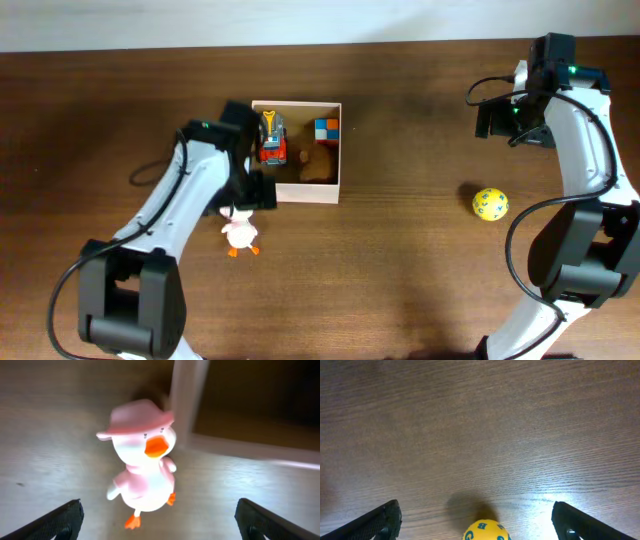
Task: Pack container
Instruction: 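Move the left gripper down over the white duck figure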
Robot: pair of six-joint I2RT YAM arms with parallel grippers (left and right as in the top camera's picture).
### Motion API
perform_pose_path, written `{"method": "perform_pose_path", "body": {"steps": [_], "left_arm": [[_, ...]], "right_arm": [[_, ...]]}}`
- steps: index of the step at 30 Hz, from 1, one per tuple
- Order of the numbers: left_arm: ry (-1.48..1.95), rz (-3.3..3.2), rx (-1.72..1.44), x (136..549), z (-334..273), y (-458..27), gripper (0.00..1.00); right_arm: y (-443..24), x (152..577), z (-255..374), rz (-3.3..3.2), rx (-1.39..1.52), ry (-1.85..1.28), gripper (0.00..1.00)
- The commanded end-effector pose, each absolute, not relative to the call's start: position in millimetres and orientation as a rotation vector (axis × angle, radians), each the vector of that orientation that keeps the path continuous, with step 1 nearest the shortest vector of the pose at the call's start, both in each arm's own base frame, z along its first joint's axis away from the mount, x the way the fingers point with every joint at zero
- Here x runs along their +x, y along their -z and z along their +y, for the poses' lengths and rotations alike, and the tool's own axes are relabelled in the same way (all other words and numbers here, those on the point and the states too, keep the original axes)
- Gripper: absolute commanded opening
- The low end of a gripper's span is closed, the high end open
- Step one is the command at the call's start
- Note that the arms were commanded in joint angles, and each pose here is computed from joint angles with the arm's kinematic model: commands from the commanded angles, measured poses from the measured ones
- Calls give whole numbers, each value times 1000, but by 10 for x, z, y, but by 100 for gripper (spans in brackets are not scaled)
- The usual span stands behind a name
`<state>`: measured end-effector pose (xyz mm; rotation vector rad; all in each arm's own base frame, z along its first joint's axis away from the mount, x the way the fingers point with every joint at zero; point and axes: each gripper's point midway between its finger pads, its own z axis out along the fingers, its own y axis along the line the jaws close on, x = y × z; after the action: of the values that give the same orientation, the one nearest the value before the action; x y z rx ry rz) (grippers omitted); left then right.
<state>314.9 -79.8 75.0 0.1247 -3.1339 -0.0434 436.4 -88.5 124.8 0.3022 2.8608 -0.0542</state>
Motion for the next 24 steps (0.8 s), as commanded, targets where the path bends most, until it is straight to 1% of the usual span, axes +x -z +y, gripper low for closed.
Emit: {"method": "perform_pose_path", "body": {"steps": [1, 5, 9, 13, 21, 23, 24], "left_arm": [[36, -3138, 165, 3076, -785, -609, 99], [13, -3197, 171, 3191, -805, -529, 99], [69, -3232, 177, 3261, -747, -524, 99], [164, -3224, 182, 3210, -636, -461, 99], [172, -3201, 197, 3073, -601, -243, 99], [160, -3198, 197, 3053, -609, -210, 91], [157, -3196, 196, 3045, -613, -199, 83]], "right_arm": [[-1402, 4405, -862, 2822, 281, 52, 98], [-1402, 4405, -862, 2822, 282, 52, 99], [-1402, 4405, -862, 2822, 282, 52, 99], [-1402, 4405, -862, 2822, 281, 52, 99], [-1402, 4405, -862, 2822, 282, 52, 99], [-1402, 4405, -862, 2822, 282, 52, 99], [-1402, 4405, -862, 2822, 282, 52, 99]]}}
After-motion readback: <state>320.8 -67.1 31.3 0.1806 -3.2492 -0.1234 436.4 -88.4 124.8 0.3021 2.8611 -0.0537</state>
